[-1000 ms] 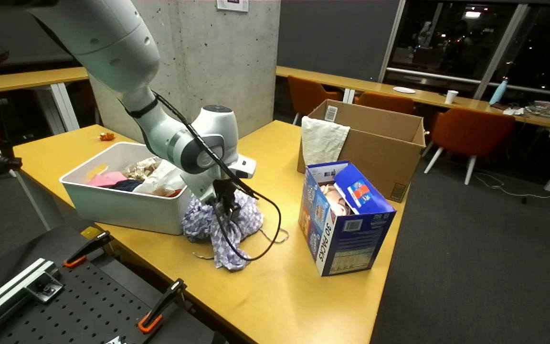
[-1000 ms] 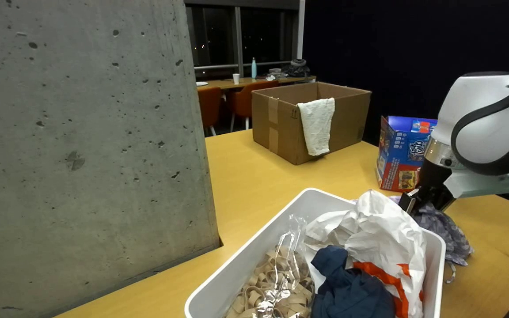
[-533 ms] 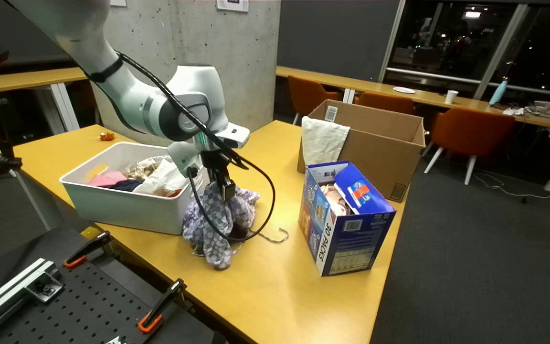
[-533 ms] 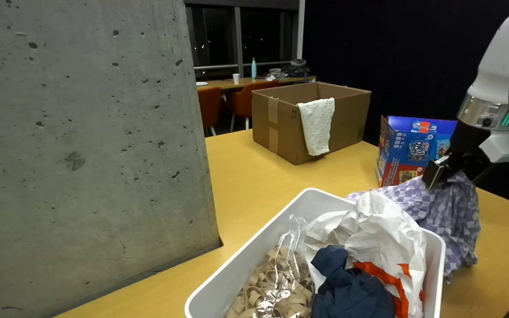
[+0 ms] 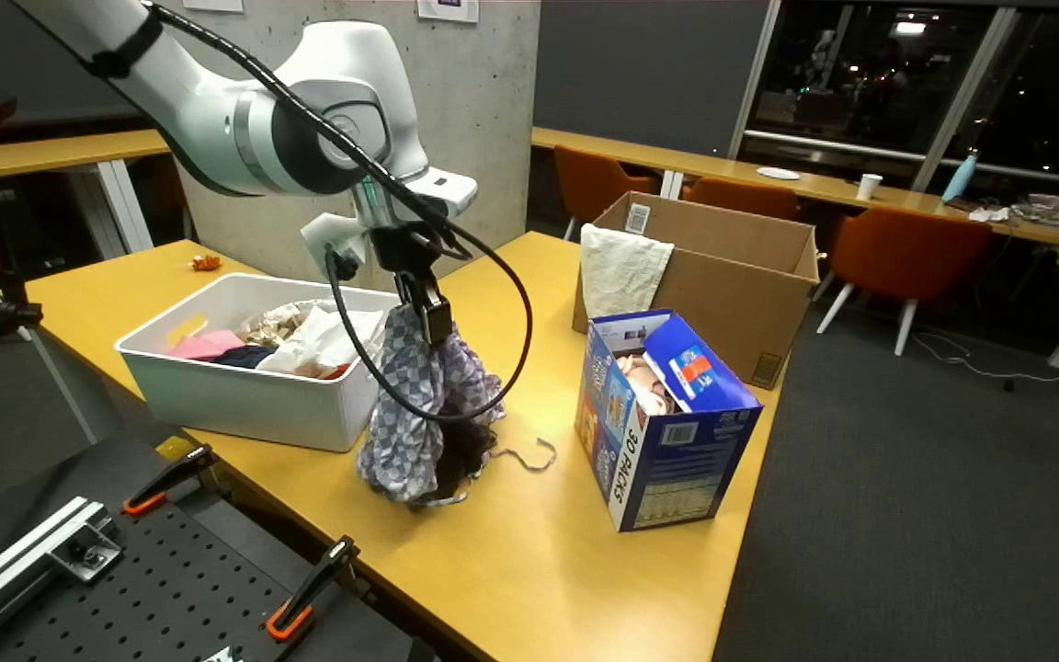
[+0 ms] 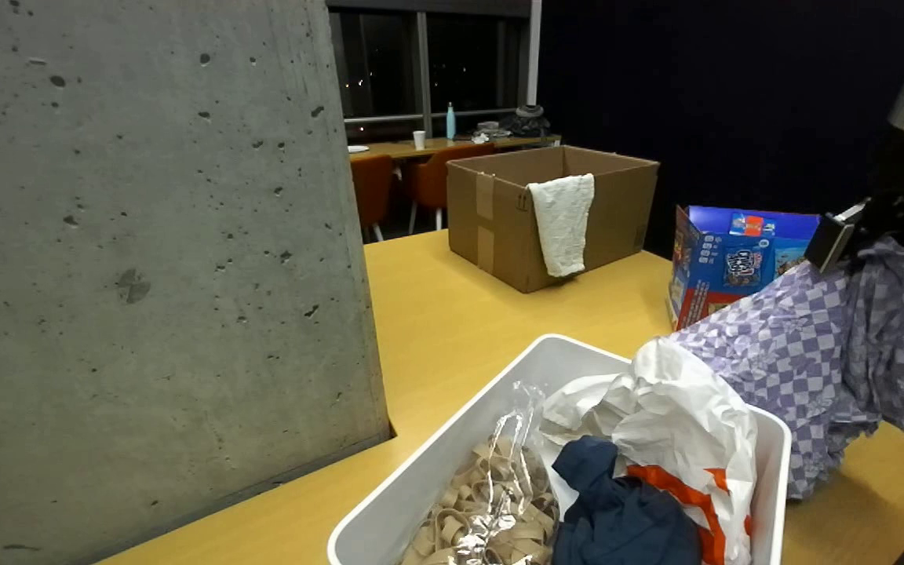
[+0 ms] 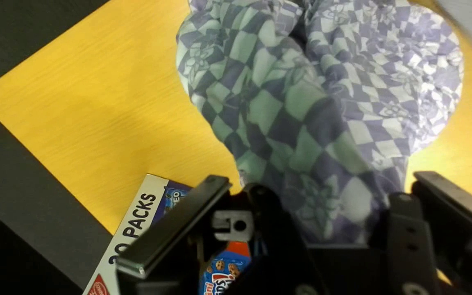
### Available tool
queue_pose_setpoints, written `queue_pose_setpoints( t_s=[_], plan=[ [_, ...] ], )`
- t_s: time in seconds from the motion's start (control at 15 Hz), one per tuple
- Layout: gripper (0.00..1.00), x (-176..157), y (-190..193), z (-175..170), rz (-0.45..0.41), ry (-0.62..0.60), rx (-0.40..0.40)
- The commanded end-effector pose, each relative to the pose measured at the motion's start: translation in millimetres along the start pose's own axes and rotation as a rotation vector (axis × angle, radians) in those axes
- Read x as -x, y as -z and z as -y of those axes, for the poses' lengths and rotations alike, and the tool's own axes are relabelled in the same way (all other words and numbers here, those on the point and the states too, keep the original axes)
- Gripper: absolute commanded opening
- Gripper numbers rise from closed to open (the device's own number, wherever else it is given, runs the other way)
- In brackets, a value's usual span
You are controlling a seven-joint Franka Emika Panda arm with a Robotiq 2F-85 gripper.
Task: Put the cloth in the basket
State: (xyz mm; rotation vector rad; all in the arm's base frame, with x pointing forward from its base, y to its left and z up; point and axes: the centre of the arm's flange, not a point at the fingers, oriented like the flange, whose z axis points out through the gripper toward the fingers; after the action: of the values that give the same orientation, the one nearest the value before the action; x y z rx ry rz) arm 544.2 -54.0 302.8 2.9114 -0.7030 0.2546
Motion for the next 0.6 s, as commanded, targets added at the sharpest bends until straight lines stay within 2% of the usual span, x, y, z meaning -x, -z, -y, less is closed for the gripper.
queue_pose_setpoints(
  t_s=[0.0,0.47,0.53],
  plan=[
    [0.0,-14,0,-6,0.008,0.004,0.003],
    [0.0,-24,-53,-14,0.07,0.028,0.002],
    [0.25,-25,-61,-14,0.08,0.031,0.002]
  ],
)
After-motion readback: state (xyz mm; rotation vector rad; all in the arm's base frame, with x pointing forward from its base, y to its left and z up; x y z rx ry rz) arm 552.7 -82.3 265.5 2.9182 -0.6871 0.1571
